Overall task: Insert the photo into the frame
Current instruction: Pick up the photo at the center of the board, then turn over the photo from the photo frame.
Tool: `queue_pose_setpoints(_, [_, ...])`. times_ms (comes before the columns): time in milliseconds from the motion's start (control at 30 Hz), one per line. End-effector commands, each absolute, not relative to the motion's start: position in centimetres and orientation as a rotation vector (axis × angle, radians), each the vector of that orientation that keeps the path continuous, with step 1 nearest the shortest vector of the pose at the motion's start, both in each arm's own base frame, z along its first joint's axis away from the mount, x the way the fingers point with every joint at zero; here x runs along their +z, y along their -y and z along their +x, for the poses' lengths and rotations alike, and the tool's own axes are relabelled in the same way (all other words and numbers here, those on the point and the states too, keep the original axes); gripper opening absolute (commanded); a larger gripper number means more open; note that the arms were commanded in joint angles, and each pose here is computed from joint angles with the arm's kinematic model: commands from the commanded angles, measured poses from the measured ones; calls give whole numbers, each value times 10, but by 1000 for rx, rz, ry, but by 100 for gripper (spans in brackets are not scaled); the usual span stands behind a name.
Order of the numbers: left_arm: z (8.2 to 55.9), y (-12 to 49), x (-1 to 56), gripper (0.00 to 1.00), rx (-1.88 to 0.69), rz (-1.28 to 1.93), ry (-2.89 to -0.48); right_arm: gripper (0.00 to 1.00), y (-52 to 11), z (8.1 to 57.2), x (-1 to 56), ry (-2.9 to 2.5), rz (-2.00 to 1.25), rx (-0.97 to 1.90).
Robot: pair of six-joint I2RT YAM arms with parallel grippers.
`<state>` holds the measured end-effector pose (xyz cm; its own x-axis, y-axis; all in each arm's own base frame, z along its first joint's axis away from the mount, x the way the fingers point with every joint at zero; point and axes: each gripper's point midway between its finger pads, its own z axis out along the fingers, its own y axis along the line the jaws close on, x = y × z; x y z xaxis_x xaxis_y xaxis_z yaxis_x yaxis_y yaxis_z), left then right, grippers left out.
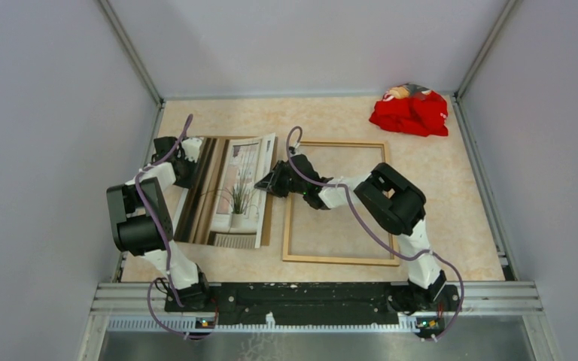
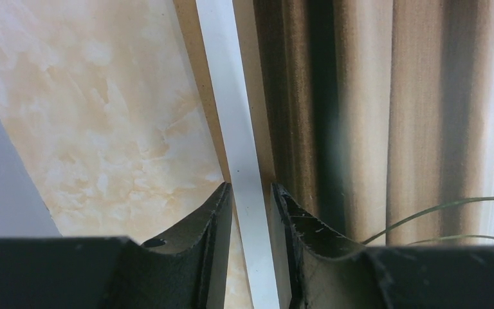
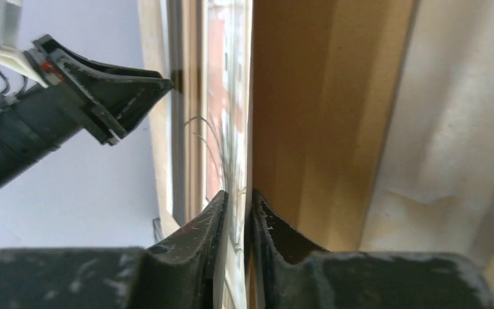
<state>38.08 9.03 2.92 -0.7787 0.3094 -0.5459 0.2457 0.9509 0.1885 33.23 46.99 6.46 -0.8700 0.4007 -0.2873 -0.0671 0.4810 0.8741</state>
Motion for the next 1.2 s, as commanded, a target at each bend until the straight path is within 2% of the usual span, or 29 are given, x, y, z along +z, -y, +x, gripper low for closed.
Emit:
queue_pose_setpoints(0, [345,-68,0,38,-59,411,-2655,12,-469,344,116,-2175,182,1347])
queue_pose_setpoints(67, [347,-68,7,46,-103,402,-2661,2,-464,346,133,-2176,119,1301])
queue_pose_setpoints(100, [348,-69,12,52,-113,399,-2662,0,-461,346,143,-2165,93,1283])
queue_pose_setpoints(267, [361,-76,52,96,-116,347,-2596,0,-431,337,202,-2121,-43,1189])
queue_pose_setpoints(300, [364,-76,60,98,-122,337,-2576,0,-422,335,214,-2120,-71,1157])
queue_pose_setpoints(400, [367,-71,82,98,-157,317,-2556,0,-379,324,249,-2135,-133,1040])
queue_pose_setpoints(533, [367,-69,101,98,-162,325,-2523,0,-290,305,303,-2131,-135,807])
queue_pose_setpoints(700, [358,-70,97,98,-148,344,-2548,0,-180,264,361,-2134,-130,400])
queue_pose_setpoints(800, [355,-67,97,98,-161,350,-2547,0,-139,237,379,-2148,-120,275])
queue_pose_setpoints(1000, [353,-59,107,98,-198,360,-2516,0,-127,221,353,-2281,-155,161])
queue_pose_setpoints(1167, [348,-65,107,98,-140,372,-2522,0,-173,229,325,-2336,-313,22])
